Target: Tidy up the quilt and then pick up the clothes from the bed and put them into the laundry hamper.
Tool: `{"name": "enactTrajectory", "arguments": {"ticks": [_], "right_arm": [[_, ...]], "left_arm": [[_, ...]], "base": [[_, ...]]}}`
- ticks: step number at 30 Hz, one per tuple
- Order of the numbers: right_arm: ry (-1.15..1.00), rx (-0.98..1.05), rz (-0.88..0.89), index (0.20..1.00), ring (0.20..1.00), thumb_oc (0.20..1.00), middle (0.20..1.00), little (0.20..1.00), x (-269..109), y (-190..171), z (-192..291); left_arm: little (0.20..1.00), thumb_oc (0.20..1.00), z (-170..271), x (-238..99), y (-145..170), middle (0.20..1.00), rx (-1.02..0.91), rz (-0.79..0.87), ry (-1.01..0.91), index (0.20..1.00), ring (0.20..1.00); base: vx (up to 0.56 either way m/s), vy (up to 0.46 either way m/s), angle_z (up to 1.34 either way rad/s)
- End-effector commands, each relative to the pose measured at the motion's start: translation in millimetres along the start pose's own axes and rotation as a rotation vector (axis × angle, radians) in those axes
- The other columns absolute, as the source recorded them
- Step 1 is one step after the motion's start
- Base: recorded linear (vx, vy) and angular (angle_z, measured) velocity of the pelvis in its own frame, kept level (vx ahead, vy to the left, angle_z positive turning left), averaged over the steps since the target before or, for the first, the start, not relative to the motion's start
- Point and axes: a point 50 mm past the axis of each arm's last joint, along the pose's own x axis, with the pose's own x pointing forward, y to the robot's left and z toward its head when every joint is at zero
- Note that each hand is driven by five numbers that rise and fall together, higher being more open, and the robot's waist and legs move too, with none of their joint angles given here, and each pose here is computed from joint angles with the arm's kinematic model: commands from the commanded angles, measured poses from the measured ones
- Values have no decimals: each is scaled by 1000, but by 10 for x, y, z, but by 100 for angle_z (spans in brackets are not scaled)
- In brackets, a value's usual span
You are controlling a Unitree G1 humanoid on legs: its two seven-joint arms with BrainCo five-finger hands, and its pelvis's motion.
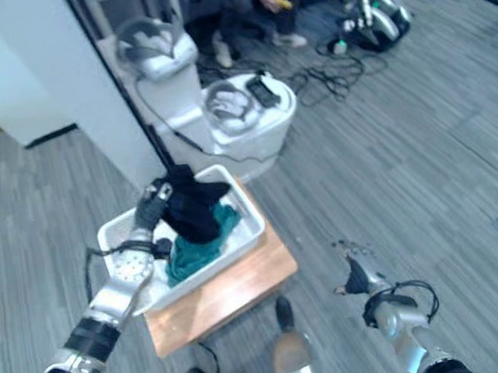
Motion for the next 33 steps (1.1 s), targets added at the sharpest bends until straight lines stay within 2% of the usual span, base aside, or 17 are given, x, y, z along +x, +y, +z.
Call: {"name": "enactTrajectory", "arguments": {"ticks": [1, 2, 6, 10, 13, 14, 15, 18, 21, 22, 23, 25, 26, 27, 30, 31, 33], "right_arm": [[-69, 22, -116, 1000, 1000, 1000, 1000, 1000, 208, -255, 179], [-56, 25, -98, 1000, 1000, 1000, 1000, 1000, 219, -196, 179], [66, 110, -8, 1000, 1000, 1000, 1000, 1000, 202, 109, 74], [206, 142, 110, 1000, 1000, 1000, 1000, 1000, 88, 453, -101], [348, 196, 241, 1000, 1000, 1000, 1000, 1000, -126, 762, -290], [468, 255, 314, 1000, 1000, 1000, 1000, 1000, -291, 956, -416], [468, 255, 314, 1000, 1000, 1000, 1000, 1000, -291, 956, -415], [707, 326, 425, 1000, 1000, 1000, 1000, 1000, -583, 1195, -626], [739, 334, 446, 1000, 1000, 1000, 1000, 1000, -636, 1229, -650], [791, 403, 467, 1000, 1000, 1000, 1000, 1000, -699, 1294, -646], [791, 403, 467, 1000, 1000, 1000, 1000, 1000, -701, 1295, -646], [780, 445, 451, 1000, 1000, 1000, 1000, 1000, -640, 1288, -594], [780, 445, 451, 1000, 1000, 1000, 1000, 1000, -641, 1287, -596], [765, 473, 441, 1000, 1000, 1000, 1000, 1000, -590, 1291, -535], [714, 513, 429, 1000, 1000, 1000, 1000, 1000, -465, 1279, -405], [693, 537, 421, 1000, 1000, 1000, 1000, 1000, -395, 1269, -332], [657, 542, 430, 1000, 1000, 1000, 1000, 1000, -324, 1275, -229]], "left_arm": [[373, 373, 292, 217, 169, 373, 88, 60, -128, 373, 373], [1000, 1000, 170, 235, 157, 1000, 94, 65, -60, 1000, 1000], [1000, 1000, -162, 200, 236, 1000, 16, 143, 112, 1000, 1000], [1000, 1000, -104, 169, 502, 1000, -52, 240, 65, 1000, 1000], [1000, 1000, -112, 69, 862, 1000, 52, 328, 46, 1000, 1000], [1000, 1000, -143, 17, 1031, 1000, 108, 379, 55, 1000, 1000], [1000, 1000, -142, 17, 1032, 1000, 108, 379, 55, 1000, 1000], [1000, 1000, -247, -192, 1322, 1000, 111, 483, 86, 1000, 1000], [1000, 1000, -343, -283, 1366, 1000, 94, 497, 123, 1000, 1000], [1000, 1000, -740, -584, 1339, 1000, 54, 488, 296, 1000, 1000], [1000, 1000, -742, -587, 1340, 1000, 54, 488, 297, 1000, 1000], [1000, 1000, -1181, -951, 1234, 1000, 51, 460, 518, 1000, 1000], [1000, 1000, -1182, -951, 1233, 1000, 50, 460, 518, 1000, 1000], [1000, 1000, -1503, -1257, 1094, 1000, 35, 434, 702, 1000, 1000], [1000, 1000, -1945, -1892, 803, 1000, 23, 373, 1047, 1000, 1000], [1000, 1000, -2087, -2245, 639, 1000, 23, 337, 1224, 1000, 1000], [1000, 1000, -2152, -2519, 495, 1000, 46, 272, 1347, 1000, 1000]], "base": [[-24, -24, -14], [0, 0, 0], [-10, -22, 13], [26, -51, 20], [44, -49, 42], [39, -30, 20], [27, -26, 14], [14, -22, 17], [16, -6, 23], [19, 10, 13], [14, 22, 12], [-7, 25, 14], [-11, 35, 12], [-15, 35, 3], [-26, 57, 3], [-19, 71, 0], [-40, 48, 0]]}}
